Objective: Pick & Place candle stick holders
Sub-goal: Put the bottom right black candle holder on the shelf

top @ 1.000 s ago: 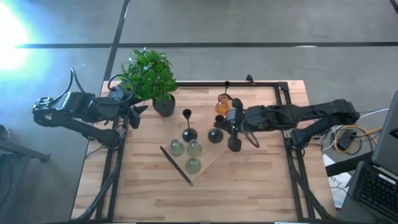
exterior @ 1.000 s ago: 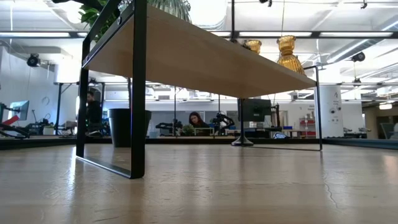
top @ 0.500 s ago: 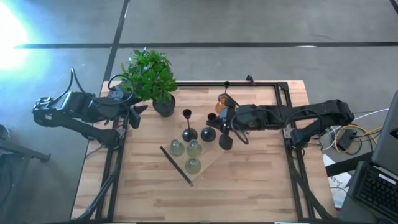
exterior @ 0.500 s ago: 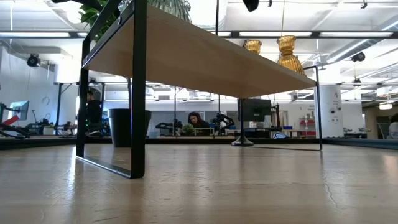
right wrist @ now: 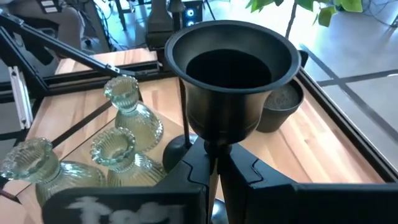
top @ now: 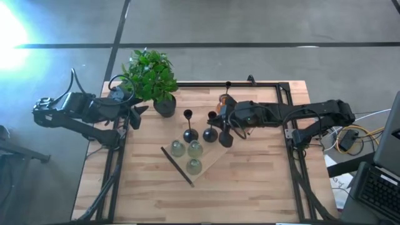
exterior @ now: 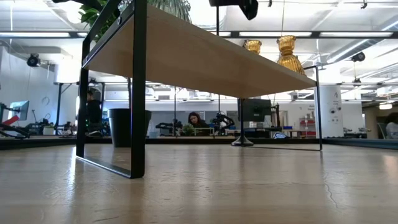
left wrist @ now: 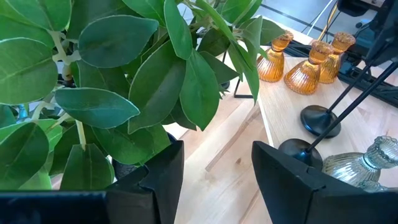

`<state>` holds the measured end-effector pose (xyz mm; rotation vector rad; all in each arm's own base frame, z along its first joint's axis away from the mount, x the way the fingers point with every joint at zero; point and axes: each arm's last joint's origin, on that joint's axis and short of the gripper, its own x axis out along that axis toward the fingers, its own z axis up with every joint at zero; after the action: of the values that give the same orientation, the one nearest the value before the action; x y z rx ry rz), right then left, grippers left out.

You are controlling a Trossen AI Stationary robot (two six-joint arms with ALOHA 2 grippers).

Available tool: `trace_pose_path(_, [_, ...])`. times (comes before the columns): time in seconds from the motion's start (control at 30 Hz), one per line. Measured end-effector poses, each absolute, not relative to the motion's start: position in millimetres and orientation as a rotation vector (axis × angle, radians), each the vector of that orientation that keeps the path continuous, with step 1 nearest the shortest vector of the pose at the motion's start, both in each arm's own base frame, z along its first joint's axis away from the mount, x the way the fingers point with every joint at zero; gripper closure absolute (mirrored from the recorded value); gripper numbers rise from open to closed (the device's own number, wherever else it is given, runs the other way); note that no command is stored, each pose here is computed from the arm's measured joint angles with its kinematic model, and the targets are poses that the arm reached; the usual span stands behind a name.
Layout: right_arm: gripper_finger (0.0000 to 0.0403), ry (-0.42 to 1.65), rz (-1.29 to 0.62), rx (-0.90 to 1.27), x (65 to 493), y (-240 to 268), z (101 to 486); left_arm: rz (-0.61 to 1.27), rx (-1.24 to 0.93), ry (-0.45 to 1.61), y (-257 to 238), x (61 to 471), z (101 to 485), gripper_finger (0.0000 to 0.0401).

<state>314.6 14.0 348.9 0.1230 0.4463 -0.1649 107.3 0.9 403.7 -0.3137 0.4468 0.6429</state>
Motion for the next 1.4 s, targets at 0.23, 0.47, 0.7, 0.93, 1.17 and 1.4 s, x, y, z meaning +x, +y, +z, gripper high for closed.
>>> trace_pose_path(0.23, [0.0393,0.446,-0.172,0.127,315.6,10.1,342.3,0.643,-0.305,0.448,0.9,107.3,403.7,0.0208])
trace_pose_path(0.47, [0.0392,0.446,-0.169,0.133,315.7,9.6,340.8,0.655,-0.295,0.444,1.3,107.1,403.9,0.0208])
trace_pose_path(0.7, [0.0380,0.448,-0.165,0.138,315.6,9.8,340.9,0.658,-0.293,0.443,1.4,107.1,403.9,0.0208])
trace_pose_path(0.93, [0.0344,0.454,-0.149,0.145,315.5,10.2,340.4,0.663,-0.291,0.441,1.5,107.1,403.9,0.0208])
trace_pose_path(1.17, [0.0324,0.451,-0.142,0.153,315.6,10.8,340.7,0.664,-0.284,0.441,1.6,107.0,404.1,0.0208])
trace_pose_path(1.4, [0.0383,0.453,-0.138,0.129,315.6,10.8,340.7,0.664,-0.282,0.442,1.6,107.0,404.0,0.0208])
